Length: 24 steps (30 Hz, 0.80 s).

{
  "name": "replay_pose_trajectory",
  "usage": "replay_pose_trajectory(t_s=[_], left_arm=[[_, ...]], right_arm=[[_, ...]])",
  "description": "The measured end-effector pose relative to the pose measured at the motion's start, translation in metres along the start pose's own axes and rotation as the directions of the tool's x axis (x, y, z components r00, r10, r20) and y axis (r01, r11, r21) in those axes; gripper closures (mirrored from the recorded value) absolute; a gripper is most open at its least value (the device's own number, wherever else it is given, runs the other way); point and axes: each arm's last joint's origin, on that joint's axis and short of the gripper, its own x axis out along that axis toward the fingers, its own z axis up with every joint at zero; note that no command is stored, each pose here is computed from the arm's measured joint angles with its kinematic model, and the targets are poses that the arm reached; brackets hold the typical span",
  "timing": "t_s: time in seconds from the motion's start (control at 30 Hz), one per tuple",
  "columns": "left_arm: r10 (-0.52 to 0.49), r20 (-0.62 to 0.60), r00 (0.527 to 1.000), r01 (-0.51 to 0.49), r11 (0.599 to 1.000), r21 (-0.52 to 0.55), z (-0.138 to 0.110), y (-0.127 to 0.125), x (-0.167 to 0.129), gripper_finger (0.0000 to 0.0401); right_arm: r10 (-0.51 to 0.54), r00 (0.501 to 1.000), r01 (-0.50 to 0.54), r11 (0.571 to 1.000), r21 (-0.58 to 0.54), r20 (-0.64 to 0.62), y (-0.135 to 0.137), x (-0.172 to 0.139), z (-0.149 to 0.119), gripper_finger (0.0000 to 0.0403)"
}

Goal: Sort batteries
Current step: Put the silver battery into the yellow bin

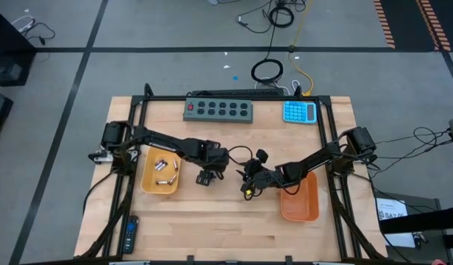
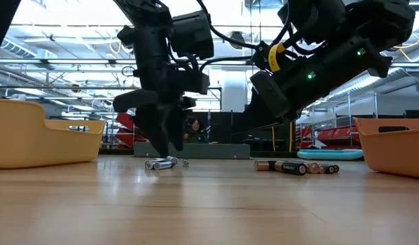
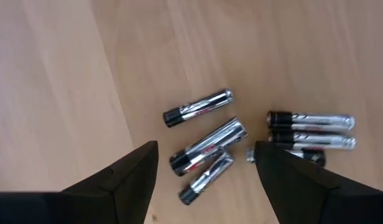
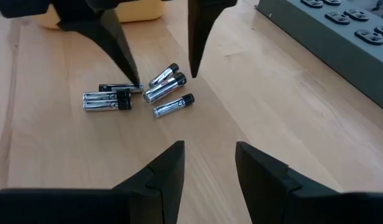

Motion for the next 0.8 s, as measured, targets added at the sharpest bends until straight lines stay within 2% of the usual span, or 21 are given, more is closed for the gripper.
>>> replay_pose_trajectory(t_s=[0.13, 0.5, 0.57, 0.7, 0.8], left_arm=[[-0.003, 0.002, 1.000, 0.003, 0.996, 0.088, 0.000, -0.001, 0.000, 0.0154], [0.009, -0.002, 1.000, -0.008, 0.980, 0.196, 0.000, 0.000, 0.000, 0.0201], [0.011, -0.019, 1.000, -0.007, 0.984, 0.179, -0.001, 0.000, 0.000, 0.0210], [-0.016, -0.109, 0.994, 0.024, 0.997, 0.071, -0.010, -0.003, -0.001, 0.0223], [0.011, -0.155, 0.988, 0.002, 0.997, 0.079, -0.013, -0.005, -0.002, 0.0226]], right_arm=[[0.000, 1.000, 0.000, 1.000, 0.001, 0.000, 0.000, 0.000, 0.000, 0.0269], [0.000, 1.000, 0.000, 1.000, 0.002, 0.000, 0.000, 0.000, 0.000, 0.0269], [0.000, 1.000, 0.000, 1.000, 0.004, -0.001, 0.000, 0.000, 0.000, 0.0269], [-0.002, 1.000, 0.002, 1.000, 0.007, -0.012, 0.000, 0.000, -0.001, 0.0269], [-0.005, 1.000, 0.005, 1.000, 0.009, -0.019, 0.000, 0.001, -0.003, 0.0269]])
